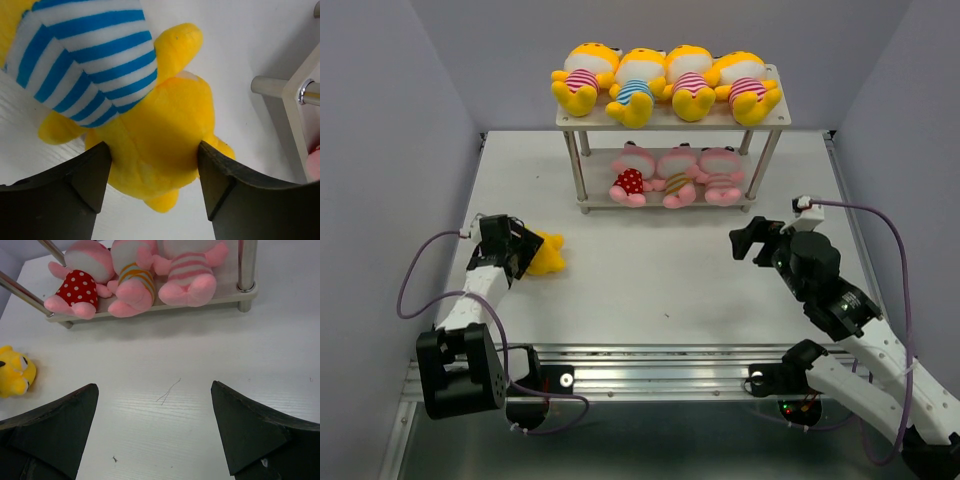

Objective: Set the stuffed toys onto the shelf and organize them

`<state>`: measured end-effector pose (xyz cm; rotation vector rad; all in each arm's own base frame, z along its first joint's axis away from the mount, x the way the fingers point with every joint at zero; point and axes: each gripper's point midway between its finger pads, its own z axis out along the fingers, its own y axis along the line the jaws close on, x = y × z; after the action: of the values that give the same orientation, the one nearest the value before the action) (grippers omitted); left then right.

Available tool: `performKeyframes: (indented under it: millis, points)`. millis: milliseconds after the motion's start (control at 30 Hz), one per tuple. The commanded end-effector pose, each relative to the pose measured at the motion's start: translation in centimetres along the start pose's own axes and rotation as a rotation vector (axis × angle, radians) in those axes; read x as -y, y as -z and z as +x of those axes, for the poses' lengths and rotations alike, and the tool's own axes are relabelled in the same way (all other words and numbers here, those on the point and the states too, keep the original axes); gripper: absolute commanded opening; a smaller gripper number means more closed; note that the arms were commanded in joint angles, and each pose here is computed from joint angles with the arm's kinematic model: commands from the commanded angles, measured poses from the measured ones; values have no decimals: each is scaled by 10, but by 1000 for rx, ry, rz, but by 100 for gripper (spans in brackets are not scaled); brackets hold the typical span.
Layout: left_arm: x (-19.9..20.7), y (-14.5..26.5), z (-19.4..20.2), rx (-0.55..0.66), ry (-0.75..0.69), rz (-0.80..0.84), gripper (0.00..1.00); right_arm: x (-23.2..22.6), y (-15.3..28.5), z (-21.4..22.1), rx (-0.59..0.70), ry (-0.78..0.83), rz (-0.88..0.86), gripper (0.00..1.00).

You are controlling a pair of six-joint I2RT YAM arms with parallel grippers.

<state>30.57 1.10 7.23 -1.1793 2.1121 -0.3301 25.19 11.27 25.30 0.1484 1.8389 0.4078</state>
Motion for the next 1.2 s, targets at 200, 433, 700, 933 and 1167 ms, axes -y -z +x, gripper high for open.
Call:
performKeyframes:
  millis: [200,433,700,933,1167]
  points:
    - [18,4,10,-47,-61,107,0,-27,-1,1,-13,66,-161,100]
    - [79,66,66,-261,-237,487,0,-103,19,24,-38,219,-676,100]
    - [130,195,162,-640,-514,983,0,-141,44,59,-75,533,-1098,100]
    - [111,224,191,-878,-462,896,0,-152,56,66,65,932,-1245,100]
    - [107,228,194,-912,-455,794,0,-178,63,113,-51,1167,-1494,100]
